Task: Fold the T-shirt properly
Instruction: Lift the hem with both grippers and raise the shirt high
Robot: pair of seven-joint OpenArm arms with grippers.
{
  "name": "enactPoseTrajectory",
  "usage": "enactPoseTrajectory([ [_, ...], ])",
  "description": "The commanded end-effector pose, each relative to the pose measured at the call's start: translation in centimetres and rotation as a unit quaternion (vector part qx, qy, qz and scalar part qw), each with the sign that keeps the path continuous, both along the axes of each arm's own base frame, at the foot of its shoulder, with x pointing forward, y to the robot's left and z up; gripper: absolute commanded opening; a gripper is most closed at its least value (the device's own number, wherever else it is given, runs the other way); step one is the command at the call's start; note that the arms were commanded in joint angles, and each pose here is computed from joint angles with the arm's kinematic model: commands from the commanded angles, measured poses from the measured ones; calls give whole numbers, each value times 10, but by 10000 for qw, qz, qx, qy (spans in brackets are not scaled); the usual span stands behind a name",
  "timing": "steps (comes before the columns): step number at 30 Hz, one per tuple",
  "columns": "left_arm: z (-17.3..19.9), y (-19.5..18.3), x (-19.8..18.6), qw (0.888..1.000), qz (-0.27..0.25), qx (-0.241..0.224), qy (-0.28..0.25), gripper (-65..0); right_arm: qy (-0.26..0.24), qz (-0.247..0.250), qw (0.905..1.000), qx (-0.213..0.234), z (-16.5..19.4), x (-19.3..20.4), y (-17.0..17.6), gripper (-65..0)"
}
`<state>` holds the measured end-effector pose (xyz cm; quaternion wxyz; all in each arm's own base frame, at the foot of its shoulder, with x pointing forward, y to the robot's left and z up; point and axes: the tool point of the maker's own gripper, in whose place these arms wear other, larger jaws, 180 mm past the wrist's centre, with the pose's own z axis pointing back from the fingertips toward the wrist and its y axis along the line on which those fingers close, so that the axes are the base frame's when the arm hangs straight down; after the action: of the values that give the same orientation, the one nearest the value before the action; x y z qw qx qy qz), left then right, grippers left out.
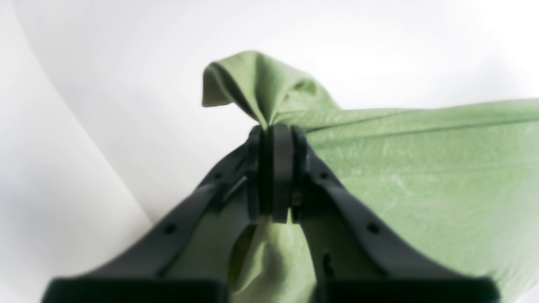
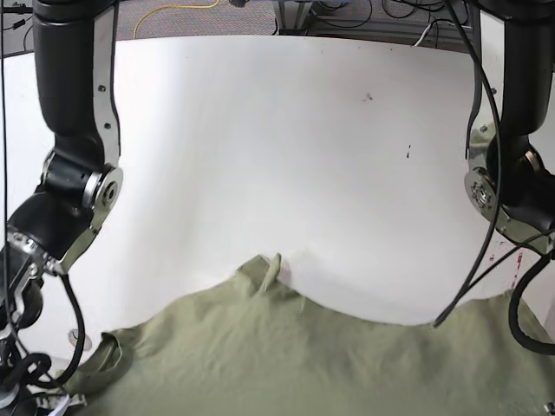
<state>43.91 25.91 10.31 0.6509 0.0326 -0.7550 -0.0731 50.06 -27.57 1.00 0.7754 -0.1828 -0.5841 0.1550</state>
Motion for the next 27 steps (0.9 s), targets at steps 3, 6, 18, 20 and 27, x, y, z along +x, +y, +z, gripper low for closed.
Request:
enactPoseTrajectory([
  [3, 38, -2, -10, 9988, 95, 145, -455, -650, -440, -256, 9982, -331, 62, -5, -15, -644],
  [6, 40, -4, -10, 9987, 79, 161, -472, -650, -496, -230, 9978, -386, 72, -4, -13, -644],
  [18, 36, -5, -1, 9994, -7, 88, -338, -650, -501, -274, 9976, -394, 78, -6, -15, -642],
  [20, 36, -5, -1, 9994, -7, 88, -338, -650, -486, -279, 9976, -403, 76, -6, -15, -642],
  [27, 19, -7, 4, 9998, -29, 114, -152, -650, -160, -543, 9974, -445, 56, -14, -30, -642],
])
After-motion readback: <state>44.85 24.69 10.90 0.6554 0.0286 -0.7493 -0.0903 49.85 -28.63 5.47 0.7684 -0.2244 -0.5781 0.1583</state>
